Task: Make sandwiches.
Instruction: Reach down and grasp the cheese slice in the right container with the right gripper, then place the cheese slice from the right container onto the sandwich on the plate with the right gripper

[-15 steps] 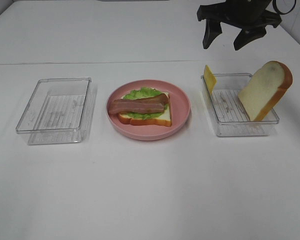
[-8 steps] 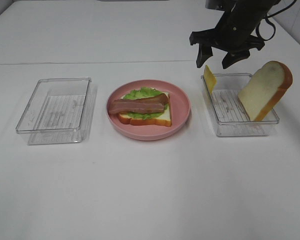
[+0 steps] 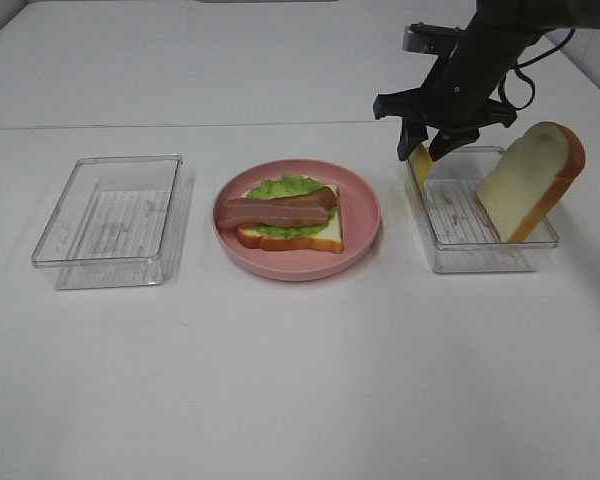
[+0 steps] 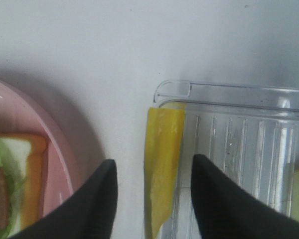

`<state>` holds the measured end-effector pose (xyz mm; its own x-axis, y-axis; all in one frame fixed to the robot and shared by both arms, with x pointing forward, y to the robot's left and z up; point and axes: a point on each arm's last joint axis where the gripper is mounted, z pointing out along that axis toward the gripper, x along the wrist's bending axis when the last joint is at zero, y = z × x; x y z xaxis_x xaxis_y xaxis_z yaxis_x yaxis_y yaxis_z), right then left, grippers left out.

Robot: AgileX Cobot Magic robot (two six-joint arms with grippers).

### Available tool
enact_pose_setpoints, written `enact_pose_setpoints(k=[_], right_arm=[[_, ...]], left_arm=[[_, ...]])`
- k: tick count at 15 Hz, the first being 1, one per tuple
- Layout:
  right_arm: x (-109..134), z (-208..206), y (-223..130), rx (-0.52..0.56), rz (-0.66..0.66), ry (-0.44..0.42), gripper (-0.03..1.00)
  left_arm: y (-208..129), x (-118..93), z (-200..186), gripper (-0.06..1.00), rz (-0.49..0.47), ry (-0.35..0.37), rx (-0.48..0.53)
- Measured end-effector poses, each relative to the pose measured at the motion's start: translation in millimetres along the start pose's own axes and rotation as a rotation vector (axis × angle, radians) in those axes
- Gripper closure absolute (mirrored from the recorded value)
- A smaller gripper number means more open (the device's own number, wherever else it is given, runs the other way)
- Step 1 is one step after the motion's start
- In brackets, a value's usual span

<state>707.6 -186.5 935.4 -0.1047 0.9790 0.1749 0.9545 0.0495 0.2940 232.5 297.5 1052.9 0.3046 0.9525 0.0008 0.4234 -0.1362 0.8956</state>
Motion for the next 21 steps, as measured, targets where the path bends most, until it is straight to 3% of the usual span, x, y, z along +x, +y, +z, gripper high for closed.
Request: enact_pose_setpoints(k=[3, 5, 9, 12, 13, 15, 18, 21], right_arm=[[0.0, 0.0, -0.7, 0.008, 0.002, 0.000, 0.84], [-0.1, 0.0, -2.0, 0.022, 0.002, -0.001, 0.97], [2.0, -13.0, -1.7, 0.022, -0.002, 0.002, 0.97], [11.7, -58.5, 4.7, -0.067, 0.002, 0.043, 0.97], [21.4, -88.5, 4.0, -0.098, -0.013, 0.110, 0.97], [34.0, -100.5, 0.2, -0.076, -0.013, 0.234, 0.97], [62.0, -95.8, -4.5, -0.045, -0.030, 0.386, 0.97], [85.4, -68.5, -11.1, 0.028, -0.006, 0.473, 0.97]], left_arm=[[0.0, 0.0, 0.0, 0.03, 0.000, 0.000, 0.000], [0.0, 0.0, 0.0, 0.03, 0.000, 0.000, 0.000], [0.0, 0.0, 0.0, 0.03, 0.000, 0.000, 0.000], [0.0, 0.0, 0.0, 0.03, 0.000, 0.000, 0.000], [0.0, 0.0, 0.0, 0.03, 0.000, 0.000, 0.000], [0.0, 0.0, 0.0, 0.03, 0.000, 0.000, 0.000], [0.0, 0.0, 0.0, 0.03, 0.000, 0.000, 0.000], [0.0, 0.0, 0.0, 0.03, 0.000, 0.000, 0.000]])
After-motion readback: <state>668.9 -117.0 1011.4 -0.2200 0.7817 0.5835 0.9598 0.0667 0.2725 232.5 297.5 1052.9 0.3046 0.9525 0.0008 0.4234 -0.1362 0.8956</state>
